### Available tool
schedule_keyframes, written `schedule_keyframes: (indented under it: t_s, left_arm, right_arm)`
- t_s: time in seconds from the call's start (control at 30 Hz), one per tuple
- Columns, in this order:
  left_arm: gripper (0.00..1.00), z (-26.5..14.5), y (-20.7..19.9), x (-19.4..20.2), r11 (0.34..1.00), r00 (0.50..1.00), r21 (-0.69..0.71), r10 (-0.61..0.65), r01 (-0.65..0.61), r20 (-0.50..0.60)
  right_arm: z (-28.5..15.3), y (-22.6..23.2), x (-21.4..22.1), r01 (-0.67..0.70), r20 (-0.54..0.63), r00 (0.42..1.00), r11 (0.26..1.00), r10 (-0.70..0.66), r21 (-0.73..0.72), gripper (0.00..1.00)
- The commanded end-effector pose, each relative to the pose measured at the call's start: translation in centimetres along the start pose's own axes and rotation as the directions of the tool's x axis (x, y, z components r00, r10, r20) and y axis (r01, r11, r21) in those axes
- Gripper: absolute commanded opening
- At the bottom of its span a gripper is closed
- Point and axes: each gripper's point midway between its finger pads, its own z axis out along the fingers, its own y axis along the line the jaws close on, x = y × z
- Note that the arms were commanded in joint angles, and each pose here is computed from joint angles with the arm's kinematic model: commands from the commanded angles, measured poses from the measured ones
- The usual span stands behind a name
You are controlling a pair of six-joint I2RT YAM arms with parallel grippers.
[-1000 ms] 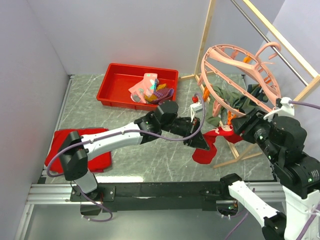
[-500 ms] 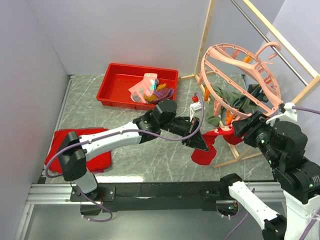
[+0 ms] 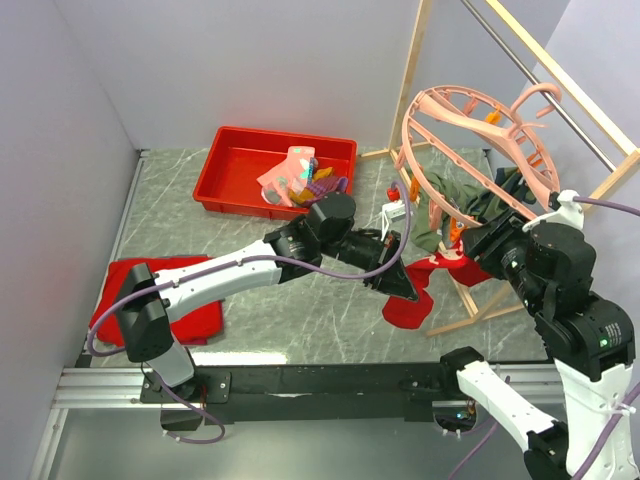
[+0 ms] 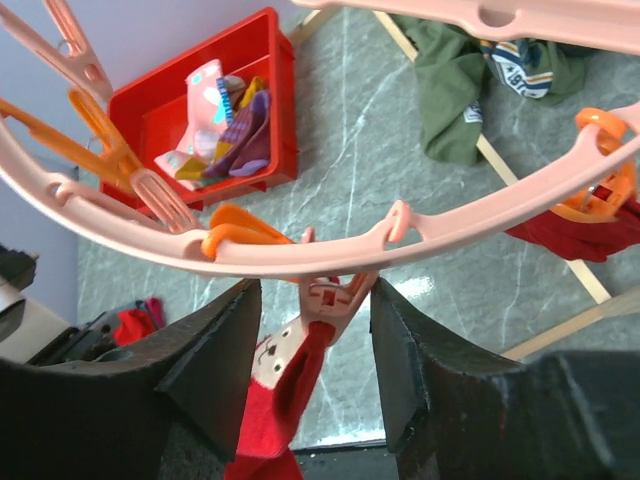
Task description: Remove the socks clipped to the hanger
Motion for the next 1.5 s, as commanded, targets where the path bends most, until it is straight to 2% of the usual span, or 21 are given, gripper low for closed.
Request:
schedule_keyframes:
  t_s: [0.0,0.4,0.6,0.8,1.03,1.13,1.27,1.4,1.47]
  left_arm:
    - [0.04,-0.2,-1.8,-1.1,0.997,0.998,0.043,0.068,-0.069,0.010]
    - [0.03,-0.2,-2.0,-1.3,0.996,0.998,0.052,0.067,-0.067,0.009]
    - [0.03,-0.2,-1.9,-1.3,0.997,0.998,0.044,0.062,-0.062,0.004]
    - [0.03,-0.1,-1.1,-0.9,0.999,0.999,0.019,0.045,-0.045,-0.002]
    - [0.02,-0.5,0.4,-0.3,0.998,0.999,-0.050,0.033,-0.034,-0.016]
    - [0.03,-2.0,2.3,-1.0,0.990,1.000,-0.140,-0.005,0.008,0.023]
    - [0.07,-6.8,7.2,-3.5,0.948,0.984,-0.297,-0.069,0.115,0.162]
    - [0.06,-13.2,13.4,-5.8,0.825,0.944,-0.492,-0.136,0.276,0.300]
    - [0.07,-16.9,16.2,-8.0,0.768,0.913,-0.538,-0.149,0.349,0.380]
  right_arm:
    - [0.8,-0.5,-0.7,-0.024,0.041,0.999,0.999,0.022,0.046,0.54]
    - [2.0,-0.9,-0.8,-0.028,0.066,0.998,0.998,0.024,0.055,0.47]
    - [2.1,-0.6,-1.1,-0.025,0.067,0.997,0.998,0.022,0.050,0.31]
    - [1.9,-0.4,-0.9,-0.038,0.061,0.997,0.999,0.036,0.035,0.00]
    - [1.7,0.0,-0.7,-0.033,0.047,0.998,0.999,0.033,0.011,0.00]
    - [1.6,0.1,-0.6,-0.021,0.041,0.999,1.000,0.021,-0.001,0.00]
    - [1.1,0.1,-0.8,-0.010,0.047,0.999,1.000,0.010,-0.010,0.00]
    - [0.8,0.3,-0.9,0.001,0.043,0.999,1.000,0.000,-0.019,0.00]
    - [0.6,0.4,-1.0,0.006,0.045,0.999,1.000,-0.005,-0.024,0.00]
